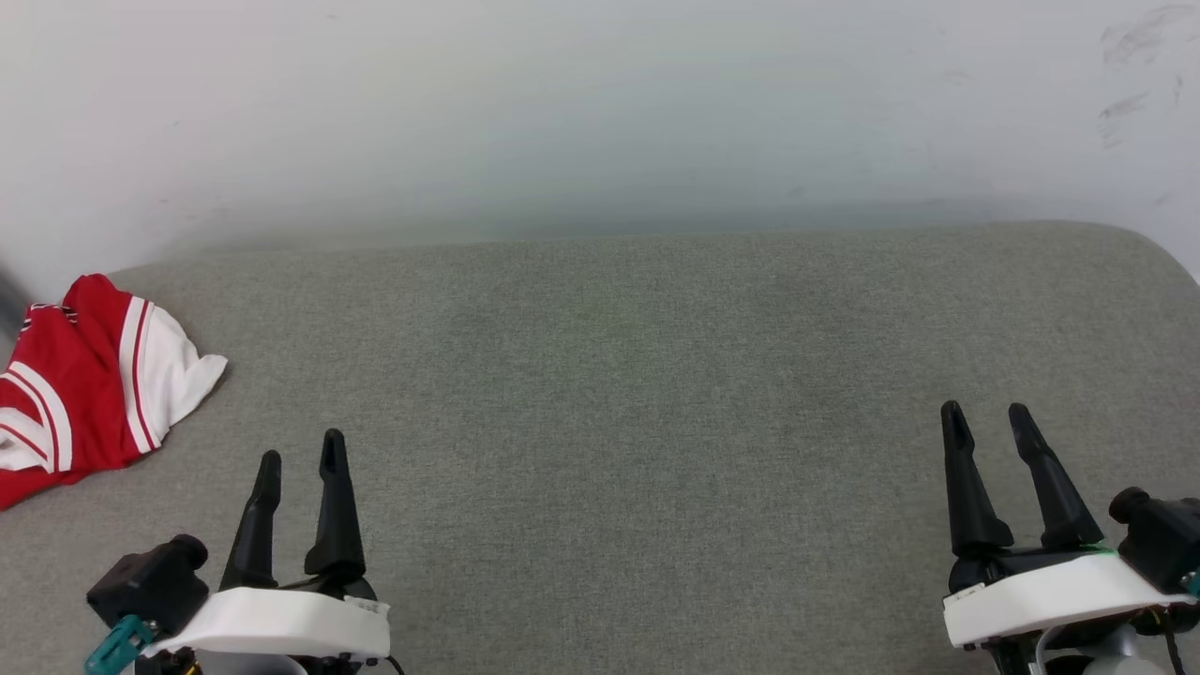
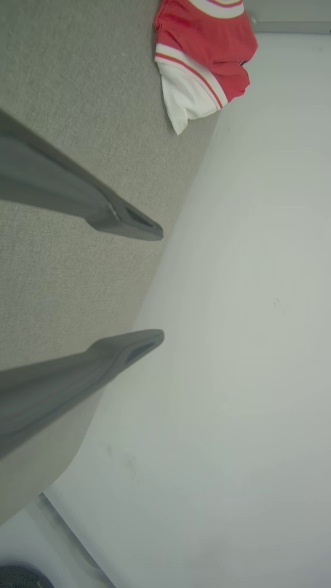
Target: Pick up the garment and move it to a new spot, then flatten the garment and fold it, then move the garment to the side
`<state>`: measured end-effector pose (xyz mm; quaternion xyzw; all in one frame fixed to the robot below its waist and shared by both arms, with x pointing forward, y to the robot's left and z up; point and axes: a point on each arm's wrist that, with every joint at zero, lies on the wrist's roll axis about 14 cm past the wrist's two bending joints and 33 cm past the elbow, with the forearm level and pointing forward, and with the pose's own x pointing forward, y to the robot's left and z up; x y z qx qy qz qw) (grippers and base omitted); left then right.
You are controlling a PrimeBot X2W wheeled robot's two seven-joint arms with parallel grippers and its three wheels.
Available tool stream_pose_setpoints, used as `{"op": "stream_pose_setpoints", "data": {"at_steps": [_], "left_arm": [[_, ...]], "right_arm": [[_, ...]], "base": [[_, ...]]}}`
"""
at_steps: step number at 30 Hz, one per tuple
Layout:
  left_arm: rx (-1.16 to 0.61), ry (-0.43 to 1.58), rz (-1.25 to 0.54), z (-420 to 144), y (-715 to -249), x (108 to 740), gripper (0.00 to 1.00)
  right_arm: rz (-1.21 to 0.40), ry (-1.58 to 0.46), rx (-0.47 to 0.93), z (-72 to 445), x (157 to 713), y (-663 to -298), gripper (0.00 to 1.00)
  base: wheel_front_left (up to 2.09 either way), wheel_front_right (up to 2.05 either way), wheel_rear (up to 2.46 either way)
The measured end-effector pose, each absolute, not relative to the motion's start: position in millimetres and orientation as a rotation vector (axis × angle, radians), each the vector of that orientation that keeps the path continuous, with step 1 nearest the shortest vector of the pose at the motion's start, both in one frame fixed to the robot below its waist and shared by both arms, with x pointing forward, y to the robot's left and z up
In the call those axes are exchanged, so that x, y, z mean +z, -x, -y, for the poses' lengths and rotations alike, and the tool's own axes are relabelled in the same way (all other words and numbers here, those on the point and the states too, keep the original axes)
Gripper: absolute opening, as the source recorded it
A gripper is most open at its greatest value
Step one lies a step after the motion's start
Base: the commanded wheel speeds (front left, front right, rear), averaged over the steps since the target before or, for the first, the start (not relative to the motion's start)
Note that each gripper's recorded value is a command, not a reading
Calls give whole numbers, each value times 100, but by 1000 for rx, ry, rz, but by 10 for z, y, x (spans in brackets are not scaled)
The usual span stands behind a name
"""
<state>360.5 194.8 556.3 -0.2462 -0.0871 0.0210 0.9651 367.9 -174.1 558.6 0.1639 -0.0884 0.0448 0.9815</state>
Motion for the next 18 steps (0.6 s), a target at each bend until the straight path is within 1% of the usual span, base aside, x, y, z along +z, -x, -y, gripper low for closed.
{"op": "stream_pose_setpoints", "data": {"at_steps": [8,18], "left_arm": [[-19,352,164,-1702,-3591,5565,100],[-35,198,136,-1581,-3550,5455,100]], "right_arm": [[165,-218,103,1684,5519,-3647,100],[168,-91,112,1655,5492,-3614,100]], "base": [[0,0,0],[0,0,0]]}}
